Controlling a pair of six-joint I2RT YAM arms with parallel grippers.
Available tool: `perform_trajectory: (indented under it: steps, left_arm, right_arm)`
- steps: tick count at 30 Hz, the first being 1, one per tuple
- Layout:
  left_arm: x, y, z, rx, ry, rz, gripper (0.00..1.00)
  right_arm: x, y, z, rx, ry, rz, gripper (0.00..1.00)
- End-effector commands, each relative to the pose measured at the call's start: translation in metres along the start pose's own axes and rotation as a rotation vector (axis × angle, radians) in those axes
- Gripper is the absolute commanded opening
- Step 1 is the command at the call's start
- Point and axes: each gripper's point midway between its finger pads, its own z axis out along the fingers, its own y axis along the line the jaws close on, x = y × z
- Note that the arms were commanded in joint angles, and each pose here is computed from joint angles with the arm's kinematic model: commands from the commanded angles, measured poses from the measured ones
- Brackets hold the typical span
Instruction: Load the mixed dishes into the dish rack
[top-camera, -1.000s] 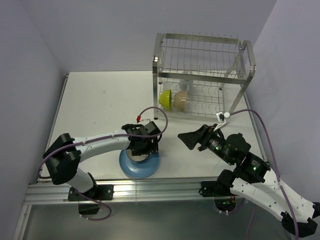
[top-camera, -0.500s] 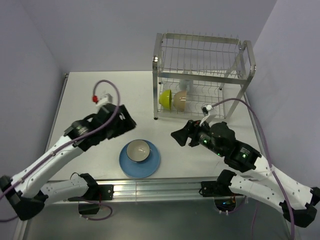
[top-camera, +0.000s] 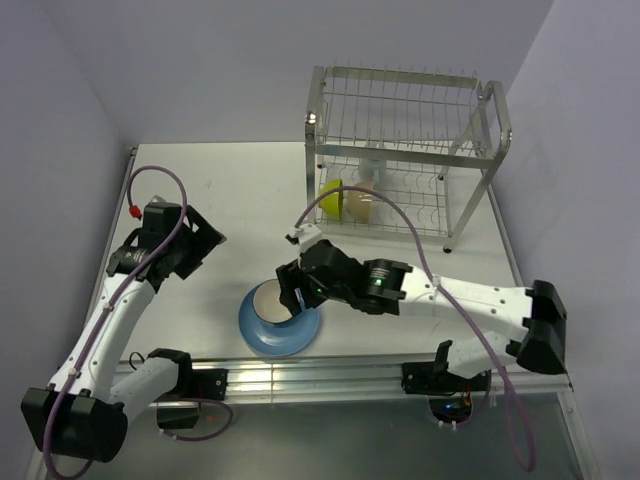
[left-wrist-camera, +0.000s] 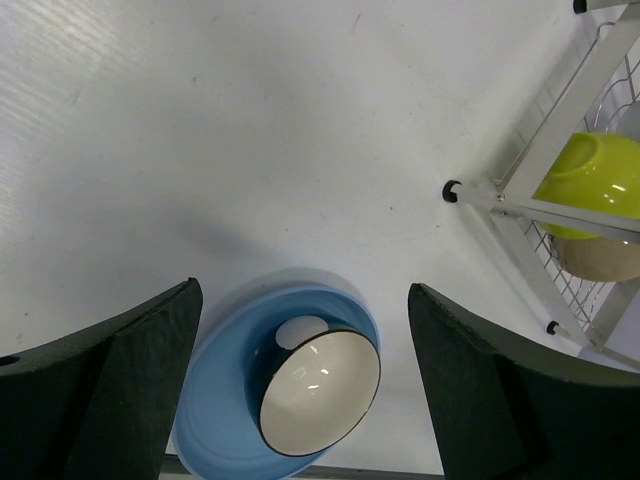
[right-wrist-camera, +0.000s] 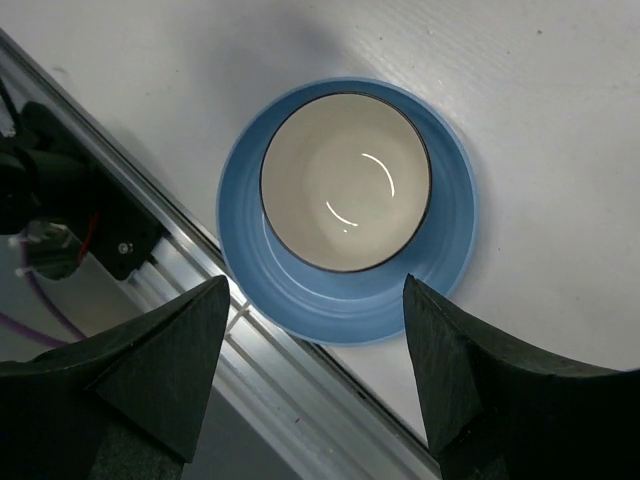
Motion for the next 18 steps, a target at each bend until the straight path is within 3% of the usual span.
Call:
perform_trajectory:
  steps: [1, 9, 18]
  left_arm:
    - [-0.001, -0.002, -0.008, 0.074, -0.016, -0.037, 0.91]
    - [0.01, 0.02, -0.004, 0.069, 0.001, -0.058, 0.95]
    - [0.007, 0.008, -0.023, 0.13, 0.001, -0.032, 0.95]
  right_arm:
    - [-0.012, 0.019, 0.012, -0.04, 0.015, -0.071, 0.77]
    - [0.013, 0.047, 0.074, -0.084, 0.173, -0.144, 0.78]
    - [0.036, 0.048, 0.118, -0.04, 0.256, -0.197, 0.73]
